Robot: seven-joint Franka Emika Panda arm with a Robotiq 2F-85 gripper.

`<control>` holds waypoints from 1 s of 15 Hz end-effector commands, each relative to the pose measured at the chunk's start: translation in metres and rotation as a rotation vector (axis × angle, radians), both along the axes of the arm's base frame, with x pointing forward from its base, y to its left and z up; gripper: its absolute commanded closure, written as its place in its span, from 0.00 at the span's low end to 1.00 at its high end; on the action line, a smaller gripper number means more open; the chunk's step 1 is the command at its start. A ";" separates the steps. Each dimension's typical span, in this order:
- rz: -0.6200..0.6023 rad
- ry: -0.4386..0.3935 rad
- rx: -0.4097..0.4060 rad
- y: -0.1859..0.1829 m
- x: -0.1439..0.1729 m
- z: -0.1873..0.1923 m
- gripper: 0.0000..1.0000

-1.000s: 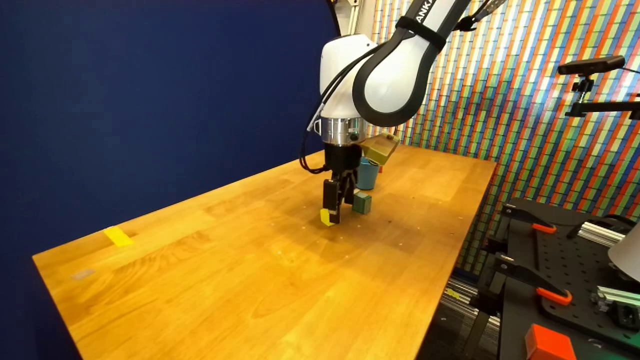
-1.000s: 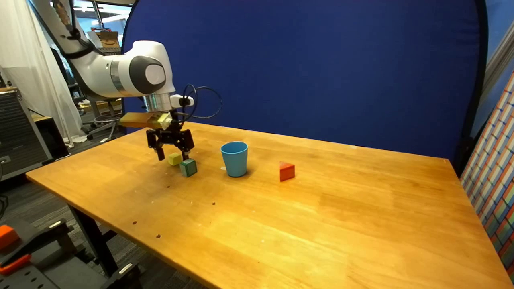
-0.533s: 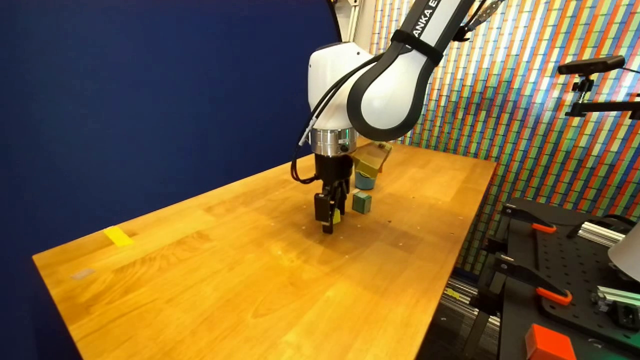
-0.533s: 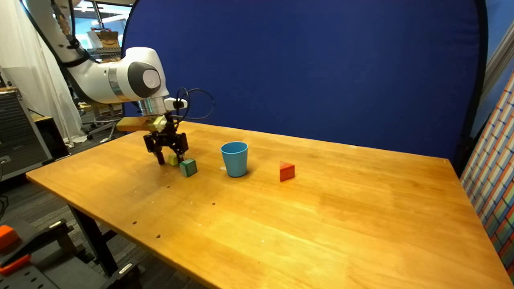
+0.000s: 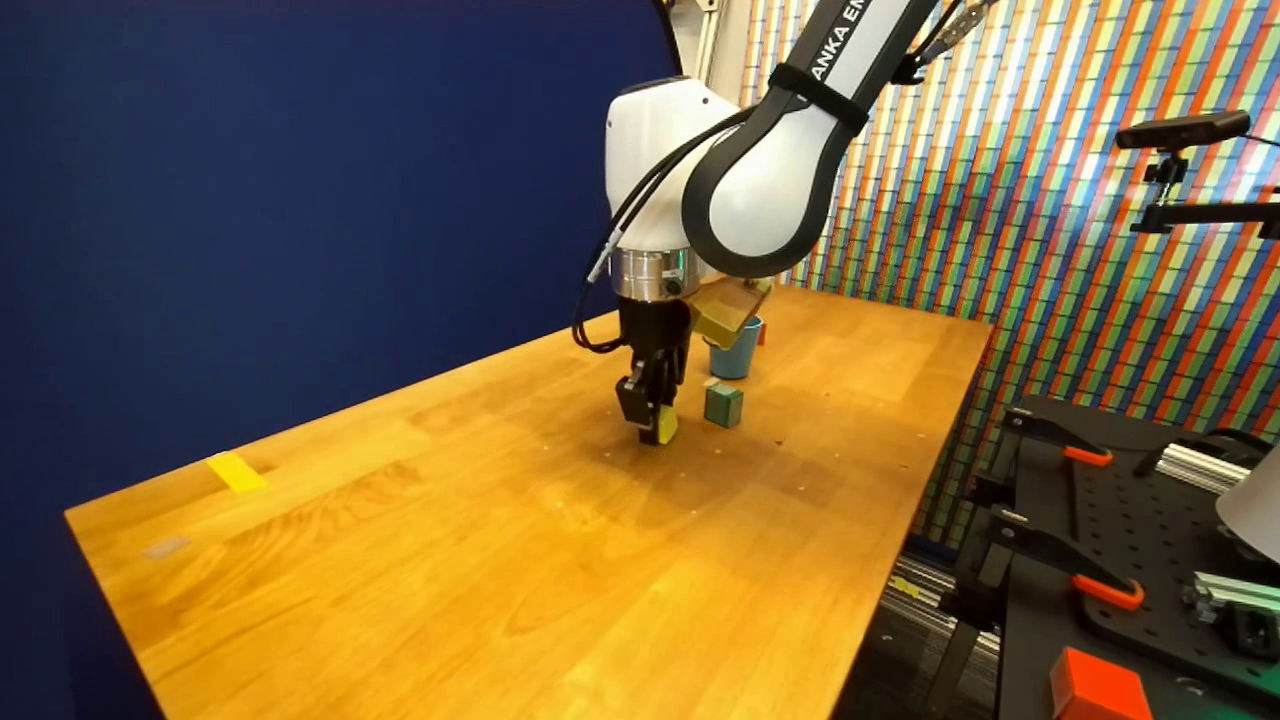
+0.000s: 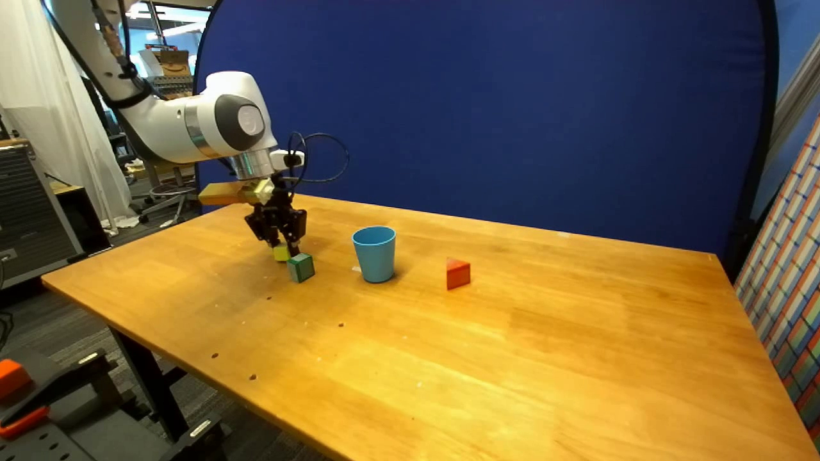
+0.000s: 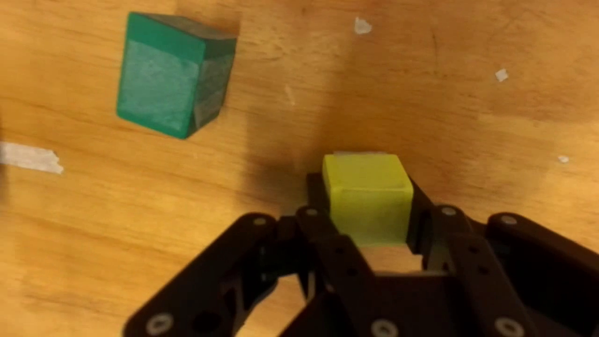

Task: Put the yellow cube in the cup

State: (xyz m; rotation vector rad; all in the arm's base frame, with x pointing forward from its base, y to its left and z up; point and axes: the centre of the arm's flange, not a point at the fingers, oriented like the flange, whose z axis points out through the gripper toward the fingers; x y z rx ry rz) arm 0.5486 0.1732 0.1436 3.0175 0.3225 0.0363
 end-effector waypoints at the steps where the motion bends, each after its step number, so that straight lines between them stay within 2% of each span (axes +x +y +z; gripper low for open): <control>1: -0.097 -0.054 -0.051 -0.030 -0.002 0.029 0.86; 4: -0.169 -0.122 -0.115 -0.060 0.004 0.065 0.86; 8: -0.232 -0.219 -0.160 -0.085 0.014 0.111 0.86; 15: -0.369 -0.272 -0.243 -0.121 -0.003 0.134 0.86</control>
